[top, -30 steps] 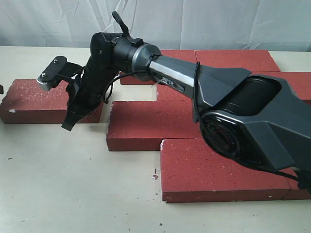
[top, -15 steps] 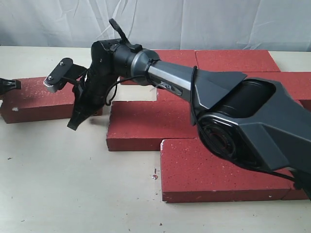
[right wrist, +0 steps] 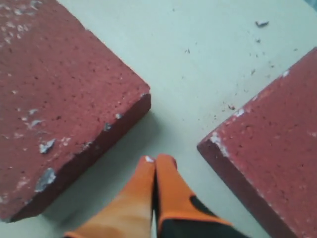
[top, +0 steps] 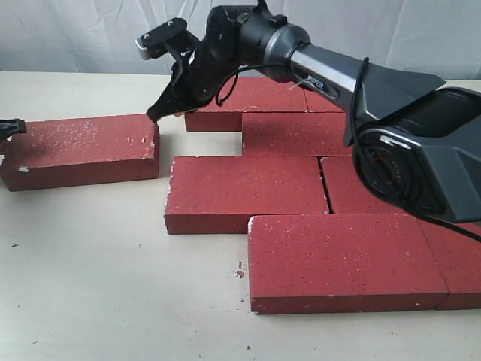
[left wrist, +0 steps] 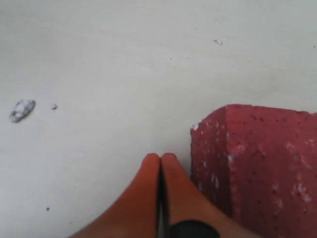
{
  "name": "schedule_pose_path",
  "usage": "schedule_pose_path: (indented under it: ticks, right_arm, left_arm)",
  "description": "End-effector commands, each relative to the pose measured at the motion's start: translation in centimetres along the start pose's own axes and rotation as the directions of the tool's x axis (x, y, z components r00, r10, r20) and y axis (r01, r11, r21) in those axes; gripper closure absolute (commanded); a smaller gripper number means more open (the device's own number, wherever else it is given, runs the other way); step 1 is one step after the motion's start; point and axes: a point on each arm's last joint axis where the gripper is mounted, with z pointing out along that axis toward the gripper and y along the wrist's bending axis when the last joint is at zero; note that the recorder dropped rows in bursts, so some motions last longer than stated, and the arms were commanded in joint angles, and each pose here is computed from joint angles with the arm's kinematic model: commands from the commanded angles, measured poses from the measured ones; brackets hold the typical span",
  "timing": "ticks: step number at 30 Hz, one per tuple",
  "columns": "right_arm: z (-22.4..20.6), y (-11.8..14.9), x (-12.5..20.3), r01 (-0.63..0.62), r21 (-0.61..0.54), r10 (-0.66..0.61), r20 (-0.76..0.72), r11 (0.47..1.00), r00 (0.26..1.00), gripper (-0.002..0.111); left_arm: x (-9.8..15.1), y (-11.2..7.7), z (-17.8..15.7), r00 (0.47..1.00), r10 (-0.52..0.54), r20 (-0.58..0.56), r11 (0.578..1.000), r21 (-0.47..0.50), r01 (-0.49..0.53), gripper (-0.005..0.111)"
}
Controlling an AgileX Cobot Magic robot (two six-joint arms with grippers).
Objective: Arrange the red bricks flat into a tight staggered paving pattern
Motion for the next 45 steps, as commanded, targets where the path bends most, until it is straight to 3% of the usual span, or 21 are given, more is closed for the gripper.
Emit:
schedule_pose_path:
  ticks: [1,10,17,24,37,45]
  right_arm:
    - [2.2,0.2,1.2,-0.042,-0.017,0.041,-0.008,0.999,0.999,0.109]
    - [3.8,0.8,2.0,-0.115,-0.086,0.114,-0.008,0.990,0.993,0.109]
    - [3.1,1.0,1.6,-0.092,-0.109,0.092,-0.009,0.990,0.996,0.109]
    - [1.8,0.8,1.5,-0.043,-0.081,0.038,-0.061,0.996,0.997,0.109]
    - [2.0,0.0,2.5,0.022,-0.005,-0.022,-0.159,1.000,0.987,0.109]
    - [1.9,0.1,2.8,0.009,-0.007,-0.010,-0.192,1.000,0.981,0.109]
  left_arm:
    - [0.2,0.3,0.8,1.000,-0.028,-0.010,0.999,0.016,0.028,0.107]
    - [-0.1,-0.7,1.0,0.999,-0.028,-0.033,0.991,0.126,0.032,0.107]
    - [-0.1,-0.9,1.2,1.000,-0.017,-0.020,0.986,0.166,0.020,0.107]
    - [0.5,-1.6,2.8,1.000,0.003,-0.023,0.968,0.252,0.003,0.107]
    - [0.3,-2.9,2.6,0.999,0.040,0.005,0.931,0.362,-0.039,0.107]
    - [0.1,-2.7,2.6,1.000,0.028,0.013,0.935,0.353,-0.030,0.107]
